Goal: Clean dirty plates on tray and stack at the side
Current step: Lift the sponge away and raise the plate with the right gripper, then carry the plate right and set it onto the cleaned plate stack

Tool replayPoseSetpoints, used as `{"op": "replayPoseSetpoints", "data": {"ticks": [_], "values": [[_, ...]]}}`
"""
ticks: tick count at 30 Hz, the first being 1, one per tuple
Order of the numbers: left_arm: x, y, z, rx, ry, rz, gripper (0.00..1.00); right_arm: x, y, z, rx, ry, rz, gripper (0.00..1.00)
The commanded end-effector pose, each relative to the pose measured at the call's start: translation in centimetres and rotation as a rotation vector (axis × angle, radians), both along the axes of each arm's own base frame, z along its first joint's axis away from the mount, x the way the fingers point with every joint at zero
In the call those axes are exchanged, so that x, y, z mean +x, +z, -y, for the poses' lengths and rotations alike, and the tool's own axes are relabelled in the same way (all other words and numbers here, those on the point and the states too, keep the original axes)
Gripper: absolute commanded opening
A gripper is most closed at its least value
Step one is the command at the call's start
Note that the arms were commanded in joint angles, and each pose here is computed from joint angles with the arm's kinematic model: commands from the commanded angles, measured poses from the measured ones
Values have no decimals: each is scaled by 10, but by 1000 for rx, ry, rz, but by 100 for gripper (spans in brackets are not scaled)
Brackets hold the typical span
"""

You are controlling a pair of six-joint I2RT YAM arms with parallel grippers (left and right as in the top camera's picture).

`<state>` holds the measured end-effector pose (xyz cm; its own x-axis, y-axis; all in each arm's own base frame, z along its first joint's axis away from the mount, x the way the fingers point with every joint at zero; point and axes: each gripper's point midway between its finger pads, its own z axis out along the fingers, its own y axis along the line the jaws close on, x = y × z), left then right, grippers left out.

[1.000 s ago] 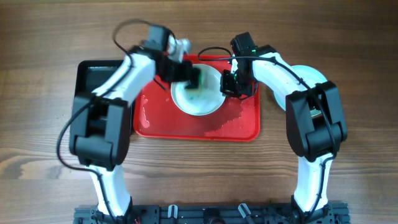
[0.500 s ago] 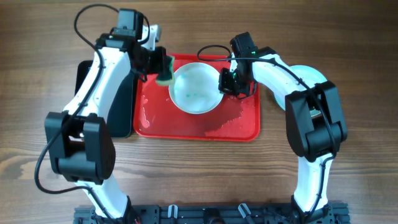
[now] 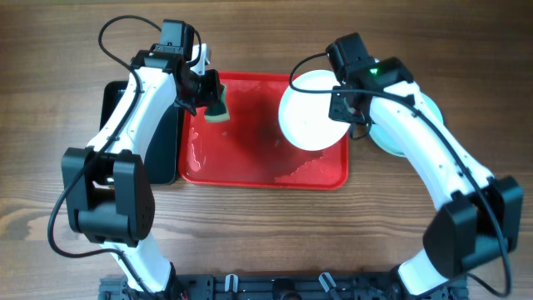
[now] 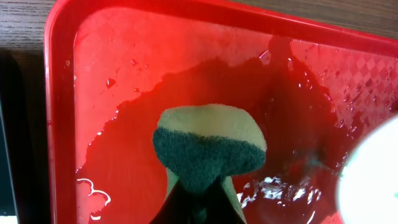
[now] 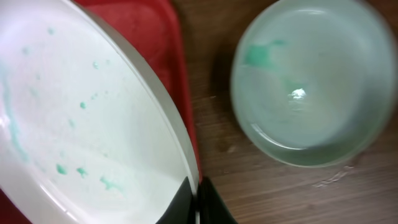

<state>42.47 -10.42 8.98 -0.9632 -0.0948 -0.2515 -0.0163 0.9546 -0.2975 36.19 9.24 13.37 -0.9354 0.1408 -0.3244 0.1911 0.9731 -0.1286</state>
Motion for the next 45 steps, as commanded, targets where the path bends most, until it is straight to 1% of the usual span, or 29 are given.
{"op": "replayPoseSetpoints", "data": {"ticks": [1,6,11,16,18,23,26,28,30,35,36,39,45], "values": [[-1,-7,1,6,13,-15,4,-1,32,21,-224,-51,133,4],[-1,-6,5,5,4,-10,4,-14,58,16,-453,-41,244,4],[-2,-6,8,5,-4,-11,4,-31,83,-1,-576,-42,380,4],[-3,-6,10,4,-5,-12,4,-48,96,-14,-634,-5,444,4],[-3,-6,10,-3,19,-19,4,-54,102,-16,-668,14,467,4],[-3,-6,10,-8,40,-26,4,-64,107,-9,-656,-67,505,4],[-3,-6,10,-8,39,-26,4,-66,93,-9,-588,-104,445,4],[-3,-6,12,-8,35,-26,4,-66,71,-13,-489,-123,339,4],[-4,-6,16,-8,25,-26,4,-57,49,-24,-375,-73,227,4],[-6,-6,23,-7,8,-25,4,-31,25,-42,-154,40,117,4],[-6,-6,23,-1,9,-23,4,-23,21,-41,-81,54,89,4],[-6,-7,21,7,11,-21,4,-9,17,-28,52,51,45,4],[-4,-6,21,8,12,-14,4,7,15,38,226,-85,-1,4]]}}
